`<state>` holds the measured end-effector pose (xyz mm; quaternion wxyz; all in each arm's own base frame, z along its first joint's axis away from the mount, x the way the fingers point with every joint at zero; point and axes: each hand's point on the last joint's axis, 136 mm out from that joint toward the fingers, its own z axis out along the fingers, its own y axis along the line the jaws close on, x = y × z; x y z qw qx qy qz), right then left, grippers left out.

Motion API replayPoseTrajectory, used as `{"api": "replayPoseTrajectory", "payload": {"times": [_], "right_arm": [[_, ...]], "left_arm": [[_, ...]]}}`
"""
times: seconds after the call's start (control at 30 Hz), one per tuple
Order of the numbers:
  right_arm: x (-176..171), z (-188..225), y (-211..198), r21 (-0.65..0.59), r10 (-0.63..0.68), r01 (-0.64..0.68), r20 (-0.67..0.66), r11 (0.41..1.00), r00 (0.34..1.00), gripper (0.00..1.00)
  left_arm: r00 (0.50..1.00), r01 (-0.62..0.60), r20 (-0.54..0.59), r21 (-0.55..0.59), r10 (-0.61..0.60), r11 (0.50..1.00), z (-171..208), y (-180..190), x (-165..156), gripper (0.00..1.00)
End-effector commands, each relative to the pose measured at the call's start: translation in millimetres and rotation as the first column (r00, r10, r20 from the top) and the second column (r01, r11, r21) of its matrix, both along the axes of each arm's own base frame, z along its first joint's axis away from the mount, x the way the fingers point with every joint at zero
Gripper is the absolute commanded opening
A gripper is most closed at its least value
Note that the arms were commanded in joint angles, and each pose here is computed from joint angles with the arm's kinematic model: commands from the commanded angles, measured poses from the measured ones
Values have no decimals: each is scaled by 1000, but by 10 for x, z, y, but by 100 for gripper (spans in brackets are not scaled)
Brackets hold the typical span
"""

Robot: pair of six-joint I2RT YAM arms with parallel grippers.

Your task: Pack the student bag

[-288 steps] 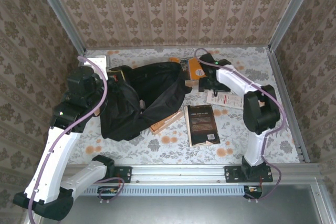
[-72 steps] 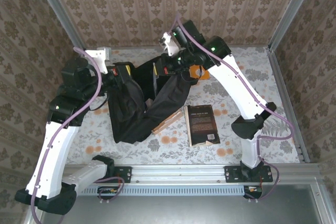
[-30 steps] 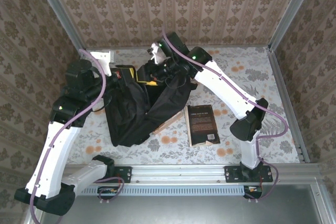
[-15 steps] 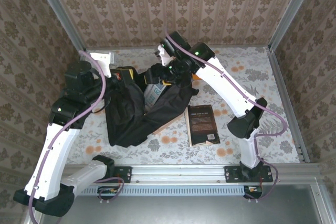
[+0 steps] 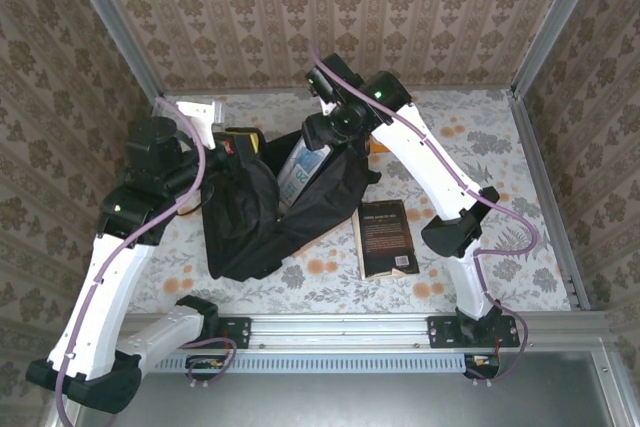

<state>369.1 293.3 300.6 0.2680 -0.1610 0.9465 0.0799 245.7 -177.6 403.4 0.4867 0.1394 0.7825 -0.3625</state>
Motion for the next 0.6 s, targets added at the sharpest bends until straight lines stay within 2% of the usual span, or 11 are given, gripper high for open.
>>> {"api": "replayPoseTrajectory", "payload": {"times": [0.0,0.2,0.5,0.57], "right_arm": [[24,-198,-195,-149,-7,5,-15,989,1000,71],[-11,-576,-158,-182,-6,-19,-131,983,991,72],[-63,-918,103,-99,34,-62,-263,993,964,72],[-90,-982,184,-41,51,-67,-312,997,949,69]], "left_arm": [[985,52,168,-89,-36,995,479,-64,-72,0],[986,70,161,-99,-53,993,458,-129,-62,0],[985,77,163,-95,-61,993,431,-175,-47,0],[985,72,163,-92,-57,993,419,-170,-38,0]]}}
